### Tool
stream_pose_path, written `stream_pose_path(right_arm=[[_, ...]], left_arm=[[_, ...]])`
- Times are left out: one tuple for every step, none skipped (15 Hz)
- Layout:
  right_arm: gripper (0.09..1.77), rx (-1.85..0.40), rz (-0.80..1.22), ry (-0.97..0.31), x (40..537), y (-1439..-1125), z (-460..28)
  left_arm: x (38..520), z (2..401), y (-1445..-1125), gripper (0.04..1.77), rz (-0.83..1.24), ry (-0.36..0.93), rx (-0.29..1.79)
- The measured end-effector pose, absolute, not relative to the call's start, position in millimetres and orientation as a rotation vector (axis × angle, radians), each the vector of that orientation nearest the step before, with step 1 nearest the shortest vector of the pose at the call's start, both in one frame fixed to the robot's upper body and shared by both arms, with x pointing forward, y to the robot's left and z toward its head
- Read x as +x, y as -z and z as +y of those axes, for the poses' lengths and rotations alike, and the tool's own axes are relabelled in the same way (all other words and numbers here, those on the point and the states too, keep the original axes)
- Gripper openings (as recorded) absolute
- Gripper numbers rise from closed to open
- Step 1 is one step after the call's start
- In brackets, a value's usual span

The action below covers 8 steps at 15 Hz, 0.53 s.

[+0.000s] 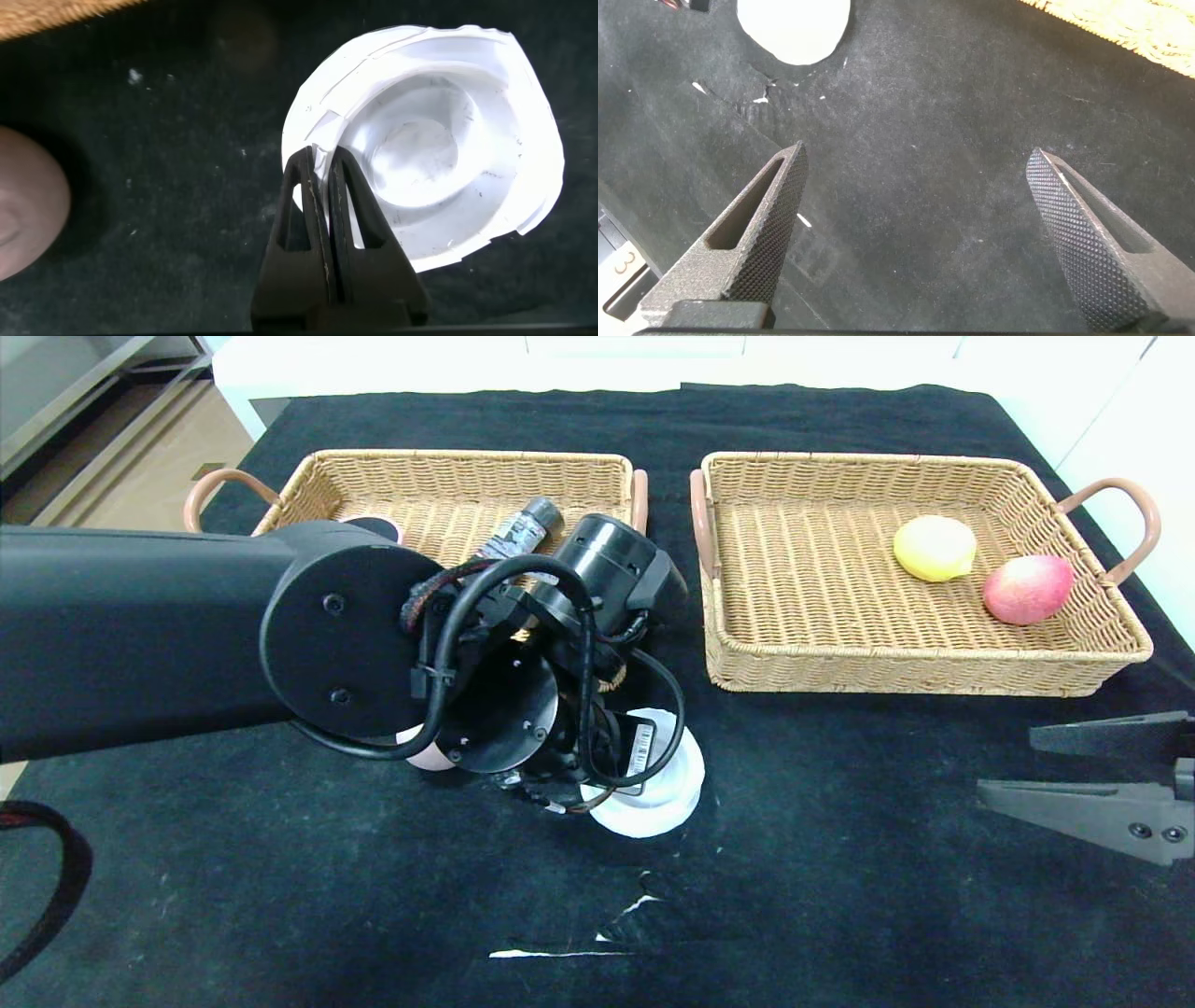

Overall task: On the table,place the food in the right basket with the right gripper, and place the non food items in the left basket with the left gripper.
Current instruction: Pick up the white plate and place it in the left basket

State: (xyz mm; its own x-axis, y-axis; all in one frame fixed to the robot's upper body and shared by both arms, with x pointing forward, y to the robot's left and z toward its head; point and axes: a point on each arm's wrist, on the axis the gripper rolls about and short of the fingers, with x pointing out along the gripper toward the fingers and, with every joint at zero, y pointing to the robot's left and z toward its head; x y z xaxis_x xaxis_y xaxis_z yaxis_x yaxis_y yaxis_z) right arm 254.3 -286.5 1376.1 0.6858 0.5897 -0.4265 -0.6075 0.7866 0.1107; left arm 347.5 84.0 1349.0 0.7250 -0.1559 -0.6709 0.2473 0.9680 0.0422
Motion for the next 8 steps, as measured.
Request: stream_pose_path(right_arm=[[1.71, -0.041, 0.463, -0.670, 254, -1376, -287], [1.71, -0.041, 0.463, -0.671, 254, -1376, -287], [1.71, -0.040, 0.463, -0.670, 254, -1376, -287], [1.71, -0.041, 0.463, -0.671, 254, -1376, -287], [1.71, -0.041, 0.463, -0.670, 254, -1376, -287], [1.71, -0.040, 0.463, -0.671, 254, -1376, -287], [1.71, -0.041, 0.463, -0.670, 254, -1376, -287], [1.71, -0.041, 0.463, -0.670, 254, -1376, -287]], left_arm=[[346, 85, -1352, 0.12, 0.721, 0.226, 0.128], [344, 86, -1355, 0.12, 0.715, 0.229, 0.124], [342, 87, -1358, 0.12, 0.708, 0.231, 0.120], [340, 89, -1361, 0.12, 0.703, 0.233, 0.115], [338, 89, -1363, 0.12, 0.696, 0.237, 0.112], [336, 90, -1365, 0.12, 0.693, 0.241, 0.111], [335, 90, -1367, 0.12, 0.689, 0.243, 0.108], [333, 91, -1368, 0.12, 0.685, 0.247, 0.106]])
